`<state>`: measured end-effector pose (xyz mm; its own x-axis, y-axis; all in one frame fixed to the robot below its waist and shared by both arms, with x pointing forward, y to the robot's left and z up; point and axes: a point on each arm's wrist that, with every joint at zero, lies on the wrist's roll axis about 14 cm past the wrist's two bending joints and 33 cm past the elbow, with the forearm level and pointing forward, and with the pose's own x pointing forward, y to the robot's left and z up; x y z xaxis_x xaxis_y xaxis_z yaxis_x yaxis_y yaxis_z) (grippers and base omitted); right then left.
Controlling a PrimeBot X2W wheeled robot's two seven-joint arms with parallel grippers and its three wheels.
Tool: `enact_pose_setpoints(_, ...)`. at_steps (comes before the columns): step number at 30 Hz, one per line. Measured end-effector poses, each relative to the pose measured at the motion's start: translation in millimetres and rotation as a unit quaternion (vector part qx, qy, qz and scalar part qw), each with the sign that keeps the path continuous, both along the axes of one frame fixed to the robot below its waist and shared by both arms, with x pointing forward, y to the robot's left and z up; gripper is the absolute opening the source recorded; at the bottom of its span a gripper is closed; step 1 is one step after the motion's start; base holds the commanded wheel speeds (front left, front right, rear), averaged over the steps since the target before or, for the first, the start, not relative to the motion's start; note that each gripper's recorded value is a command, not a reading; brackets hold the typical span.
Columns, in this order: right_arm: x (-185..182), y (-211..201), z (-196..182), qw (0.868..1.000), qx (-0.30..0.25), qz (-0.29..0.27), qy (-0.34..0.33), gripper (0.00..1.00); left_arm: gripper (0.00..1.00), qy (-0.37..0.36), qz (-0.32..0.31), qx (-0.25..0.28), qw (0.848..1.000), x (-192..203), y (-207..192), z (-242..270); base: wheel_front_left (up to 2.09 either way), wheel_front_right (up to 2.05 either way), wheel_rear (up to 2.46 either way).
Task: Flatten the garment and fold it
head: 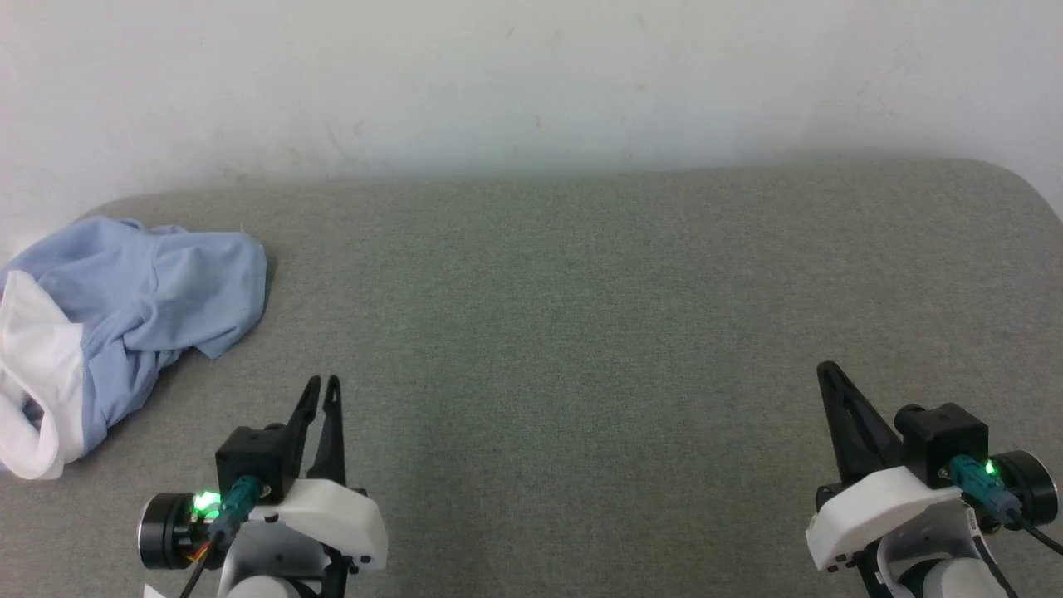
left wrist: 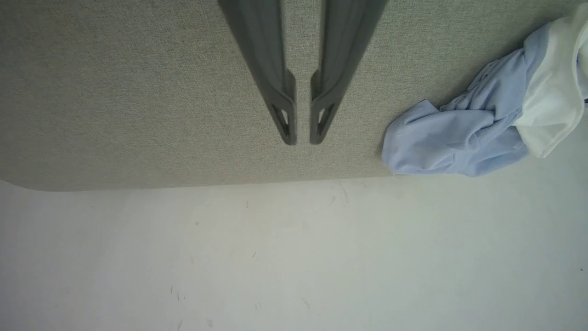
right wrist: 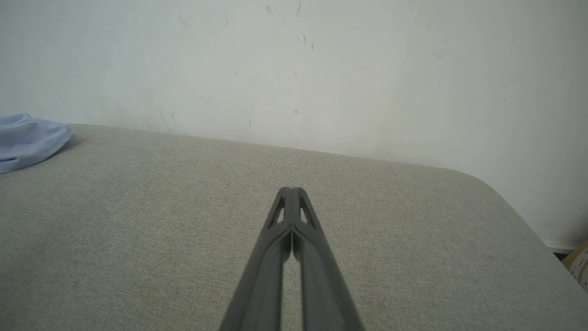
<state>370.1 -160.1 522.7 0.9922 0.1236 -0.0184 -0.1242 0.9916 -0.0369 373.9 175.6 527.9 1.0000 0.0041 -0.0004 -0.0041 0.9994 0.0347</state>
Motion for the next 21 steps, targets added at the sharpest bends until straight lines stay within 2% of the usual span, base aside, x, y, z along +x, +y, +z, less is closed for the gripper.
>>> enact_pose_setpoints(10, 1, 1, 0, 1.000, 0.000, 0.002, -0.001, 1.00, 1.00, -0.003, 0.001, -0.002, 1.000, -1, 0, 0, 0.00, 0.00, 0.00)
enact_pose_setpoints(21, 7, 16, 3, 1.000, 0.003, 0.024, -0.011, 1.00, 1.00, -0.014, 0.032, -0.012, 0.999, -10, 16, 3, 0.00, 0.00, 0.00)
